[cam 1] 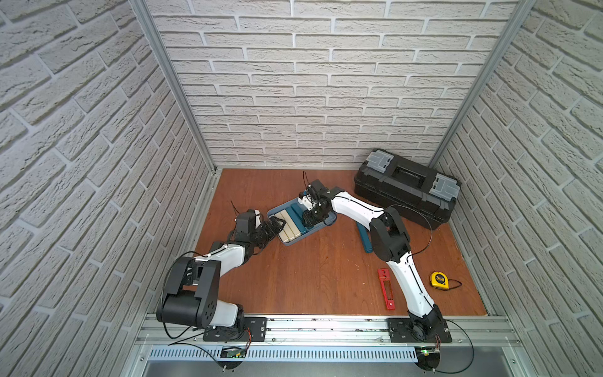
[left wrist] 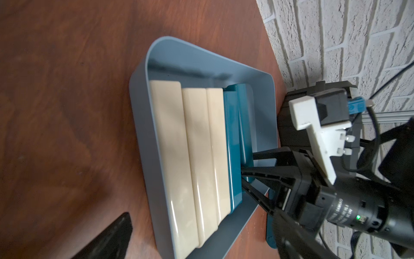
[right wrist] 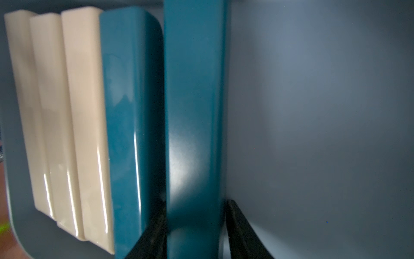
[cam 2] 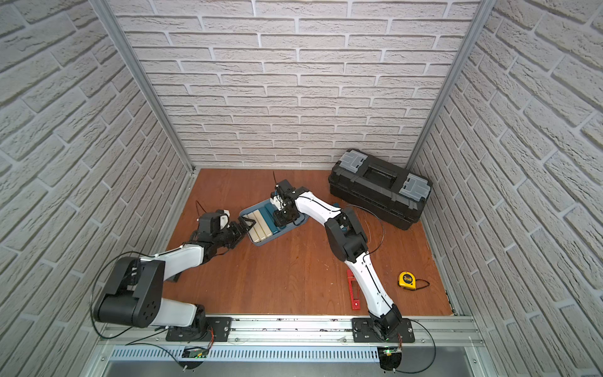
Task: Put the pruning pliers into the storage box
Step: Place the pruning pliers in the storage box.
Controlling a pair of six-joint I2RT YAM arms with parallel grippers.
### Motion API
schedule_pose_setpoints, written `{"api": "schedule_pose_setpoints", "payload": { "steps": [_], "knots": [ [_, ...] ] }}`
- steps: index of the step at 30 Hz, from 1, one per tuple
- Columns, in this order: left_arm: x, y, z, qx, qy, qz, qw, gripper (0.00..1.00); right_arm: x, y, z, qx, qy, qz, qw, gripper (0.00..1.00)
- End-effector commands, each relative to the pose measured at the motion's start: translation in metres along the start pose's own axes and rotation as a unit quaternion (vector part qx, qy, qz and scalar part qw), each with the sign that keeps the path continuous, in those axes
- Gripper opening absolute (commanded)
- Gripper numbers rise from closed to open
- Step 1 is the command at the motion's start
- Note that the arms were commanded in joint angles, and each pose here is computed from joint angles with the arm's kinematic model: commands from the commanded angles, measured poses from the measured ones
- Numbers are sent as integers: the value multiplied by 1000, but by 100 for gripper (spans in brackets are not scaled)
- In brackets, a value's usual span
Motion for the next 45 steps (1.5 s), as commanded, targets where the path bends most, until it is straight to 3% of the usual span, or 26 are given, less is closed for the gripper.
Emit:
{"api": "schedule_pose_setpoints", "payload": {
  "steps": [1,20,39,45],
  "knots": [
    [3,4,-8,-14,11,-5,1000,98,19,-35,19,28,-21,-49,998,44],
    [-1,7,-8,-11,14,0,1000,98,19,-32,25,87,-9,-61,994,52],
    [-4,8,-6,-10,14,1,1000,98,19,-26,26,112,-4,-73,991,54],
    [-4,9,-8,-13,14,0,1000,98,19,-36,23,92,-11,-73,993,54]
  ]
}}
Point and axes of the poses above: each gripper's point midway between its finger pads, its own y axis out along the fingers, its own z axis along the line the jaws close on, x = y × z, the point moved 5 cm from there along -y, back along the fingers, and after that the axes turned 10 degrees about -y, right-handed, at the moved point
